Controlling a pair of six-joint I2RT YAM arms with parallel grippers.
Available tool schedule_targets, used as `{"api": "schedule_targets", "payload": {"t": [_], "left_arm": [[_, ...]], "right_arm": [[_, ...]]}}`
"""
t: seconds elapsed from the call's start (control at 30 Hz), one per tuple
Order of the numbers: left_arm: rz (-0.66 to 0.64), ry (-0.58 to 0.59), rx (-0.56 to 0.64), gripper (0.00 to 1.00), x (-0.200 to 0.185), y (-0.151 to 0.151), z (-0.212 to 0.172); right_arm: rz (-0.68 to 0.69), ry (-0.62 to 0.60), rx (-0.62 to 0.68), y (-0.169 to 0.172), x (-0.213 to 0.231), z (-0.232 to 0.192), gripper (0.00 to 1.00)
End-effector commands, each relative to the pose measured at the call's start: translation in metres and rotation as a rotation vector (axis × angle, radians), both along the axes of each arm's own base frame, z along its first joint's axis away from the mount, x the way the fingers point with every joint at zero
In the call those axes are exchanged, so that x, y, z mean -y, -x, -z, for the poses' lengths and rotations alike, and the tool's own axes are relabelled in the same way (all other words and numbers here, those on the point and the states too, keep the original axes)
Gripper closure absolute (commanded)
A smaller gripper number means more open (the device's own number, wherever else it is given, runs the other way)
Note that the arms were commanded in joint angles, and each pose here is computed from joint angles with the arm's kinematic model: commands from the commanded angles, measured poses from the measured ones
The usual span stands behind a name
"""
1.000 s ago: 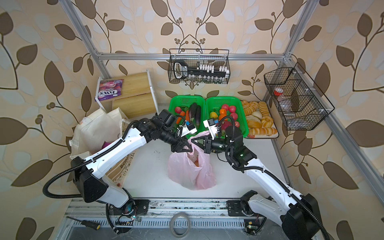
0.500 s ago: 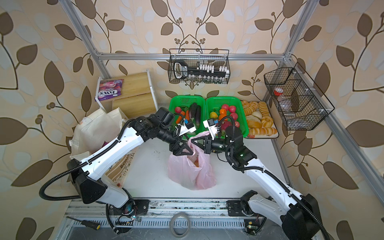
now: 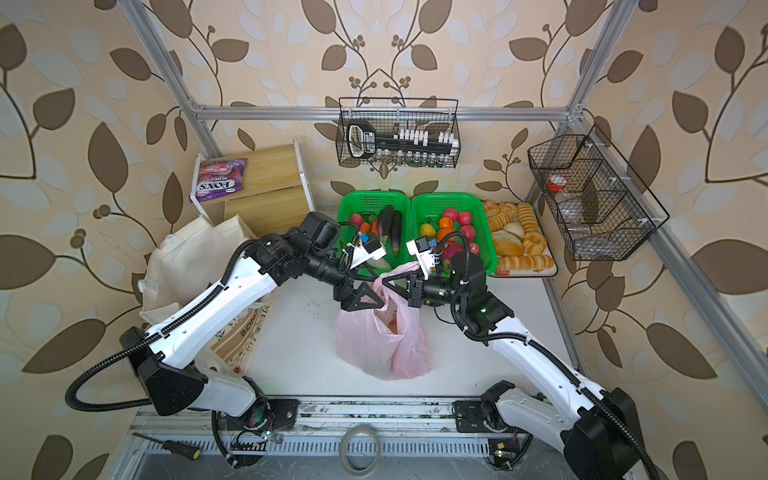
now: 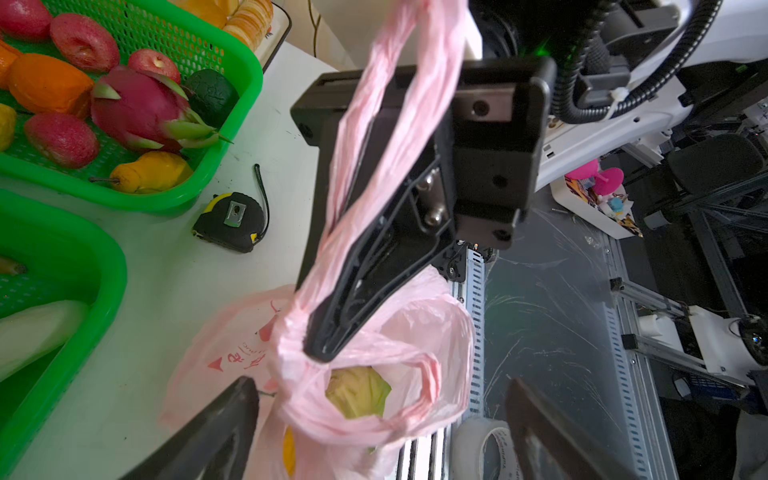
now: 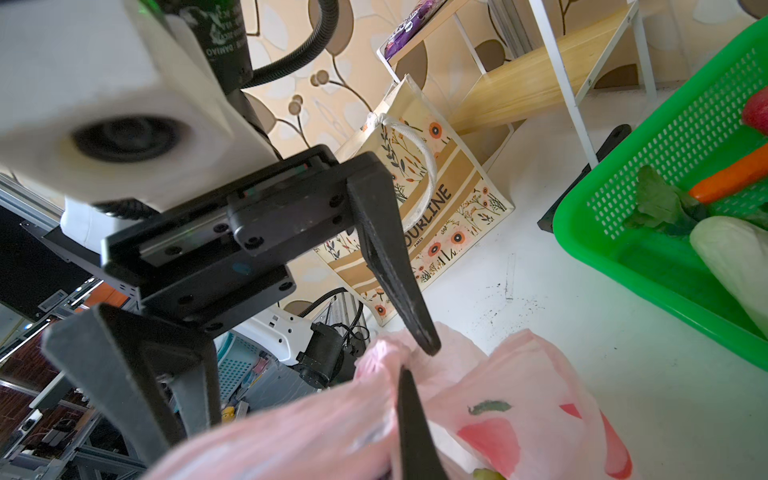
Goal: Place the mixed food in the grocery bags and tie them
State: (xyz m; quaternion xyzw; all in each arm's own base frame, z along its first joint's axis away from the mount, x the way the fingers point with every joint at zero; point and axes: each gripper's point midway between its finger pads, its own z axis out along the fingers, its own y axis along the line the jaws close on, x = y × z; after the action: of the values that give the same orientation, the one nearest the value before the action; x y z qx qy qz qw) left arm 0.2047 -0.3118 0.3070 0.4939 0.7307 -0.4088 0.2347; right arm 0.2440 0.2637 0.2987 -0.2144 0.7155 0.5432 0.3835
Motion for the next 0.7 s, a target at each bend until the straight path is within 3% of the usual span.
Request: {"api": "schedule_targets", "payload": {"t": [0.0,0.43,0.67], "left_arm": [[0.046,0.053,0.001,0.05,-0.001,0.011,-0.015],[0.055,-0.051,-0.090,0.17,0.007,0.001,0.021],[0.080,-0.061,-0.106,0.32,0.010,0.007,0.025]], "right_arm": [[-0.001,-0.024,0.066,0.002,0.001,-0.018,1.00],[-0.001,-0.026,0.070,0.002,0.001,-0.020,1.00],[0.001,-0.024,0.068,0.002,0.001,-0.020,1.00]]}}
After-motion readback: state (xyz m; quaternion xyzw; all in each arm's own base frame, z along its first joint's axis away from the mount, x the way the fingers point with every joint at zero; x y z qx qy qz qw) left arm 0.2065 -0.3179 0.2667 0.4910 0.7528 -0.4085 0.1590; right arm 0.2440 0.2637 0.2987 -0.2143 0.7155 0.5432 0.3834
